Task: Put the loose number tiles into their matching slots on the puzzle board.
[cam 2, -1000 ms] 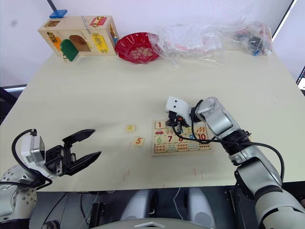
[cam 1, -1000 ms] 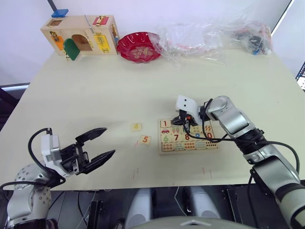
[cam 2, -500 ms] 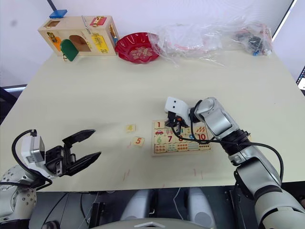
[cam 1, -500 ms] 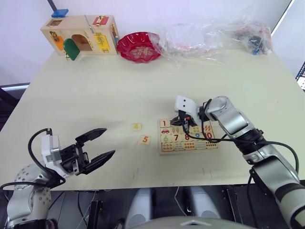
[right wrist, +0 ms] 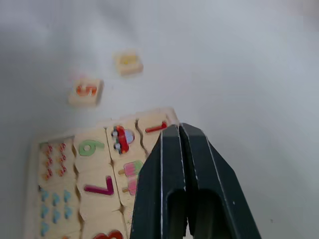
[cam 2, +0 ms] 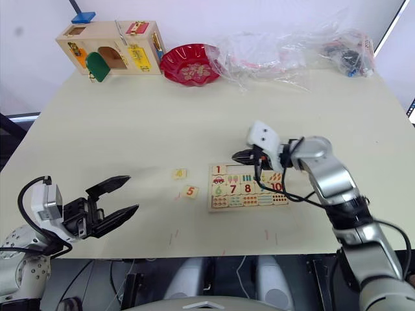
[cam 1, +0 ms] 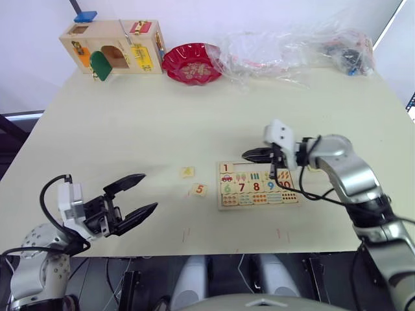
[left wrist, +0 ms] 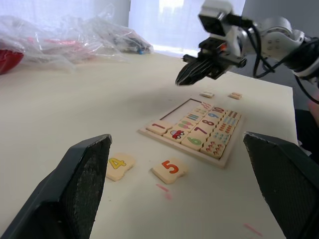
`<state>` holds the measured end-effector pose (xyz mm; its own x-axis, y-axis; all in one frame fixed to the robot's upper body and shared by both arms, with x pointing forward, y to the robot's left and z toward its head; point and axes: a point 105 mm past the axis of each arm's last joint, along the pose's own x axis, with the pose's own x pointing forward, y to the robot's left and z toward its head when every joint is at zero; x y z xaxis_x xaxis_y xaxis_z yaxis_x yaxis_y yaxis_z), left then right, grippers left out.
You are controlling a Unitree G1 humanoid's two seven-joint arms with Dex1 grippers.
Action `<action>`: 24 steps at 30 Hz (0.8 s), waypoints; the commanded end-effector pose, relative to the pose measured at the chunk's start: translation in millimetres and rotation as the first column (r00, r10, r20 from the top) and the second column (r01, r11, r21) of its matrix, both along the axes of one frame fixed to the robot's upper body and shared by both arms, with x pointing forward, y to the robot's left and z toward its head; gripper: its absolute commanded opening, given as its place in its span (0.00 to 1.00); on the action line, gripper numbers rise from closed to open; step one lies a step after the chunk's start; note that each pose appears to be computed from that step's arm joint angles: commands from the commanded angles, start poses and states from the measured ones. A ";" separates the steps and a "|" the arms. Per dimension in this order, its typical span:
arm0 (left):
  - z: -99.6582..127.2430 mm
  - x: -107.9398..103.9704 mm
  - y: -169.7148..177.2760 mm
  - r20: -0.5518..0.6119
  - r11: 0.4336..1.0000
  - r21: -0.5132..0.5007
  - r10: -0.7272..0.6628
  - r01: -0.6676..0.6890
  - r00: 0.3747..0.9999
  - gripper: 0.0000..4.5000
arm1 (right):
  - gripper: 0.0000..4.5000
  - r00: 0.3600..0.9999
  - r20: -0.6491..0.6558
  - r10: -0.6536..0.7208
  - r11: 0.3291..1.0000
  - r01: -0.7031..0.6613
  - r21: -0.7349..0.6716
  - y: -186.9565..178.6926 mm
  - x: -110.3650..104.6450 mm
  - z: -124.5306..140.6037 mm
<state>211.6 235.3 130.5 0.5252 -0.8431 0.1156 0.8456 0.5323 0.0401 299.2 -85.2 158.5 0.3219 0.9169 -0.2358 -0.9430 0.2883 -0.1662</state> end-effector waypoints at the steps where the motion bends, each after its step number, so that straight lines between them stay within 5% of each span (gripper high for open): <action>1: 5.0 -2.9 -1.2 0.024 1.000 0.003 0.000 0.000 1.000 1.00 | 0.00 0.998 0.041 -0.043 0.998 0.041 0.057 -22.1 -16.1 19.2; 3: 1.4 -2.3 0.0 0.012 1.000 0.011 0.009 -0.009 1.000 1.00 | 0.00 0.990 0.032 -0.138 0.988 0.135 0.080 -48.0 -24.7 16.9; 6: -3.3 -1.2 2.3 -0.003 1.000 0.018 0.025 -0.025 1.000 1.00 | 0.16 0.969 0.034 -0.243 0.966 0.239 0.095 -80.0 -39.6 12.1; 10: -9.0 0.2 6.8 -0.031 0.999 0.025 0.047 -0.046 0.998 1.00 | 0.55 0.927 0.020 -0.374 0.924 0.370 0.100 -117.5 -64.7 6.1; 15: -15.8 1.5 13.2 -0.068 0.996 0.032 0.081 -0.079 0.994 1.00 | 0.96 0.790 -0.001 -0.613 0.789 0.612 0.051 -180.9 -110.1 -12.7; 20: -25.5 -3.1 18.1 -0.108 0.995 0.045 0.096 -0.092 0.989 1.00 | 0.98 0.660 -0.025 -0.751 0.659 0.751 0.042 -219.6 -136.8 -22.7; 24: -34.2 -8.5 24.0 -0.138 0.993 0.059 0.109 -0.101 0.984 1.00 | 0.98 0.614 -0.044 -0.788 0.614 0.789 0.012 -232.6 -148.7 -33.7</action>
<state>205.4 254.1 94.3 0.6182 -0.7859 0.0086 0.7841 0.6159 -0.0763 154.3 -312.7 118.6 0.9028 0.3418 -0.2610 -0.3739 0.9237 -0.0836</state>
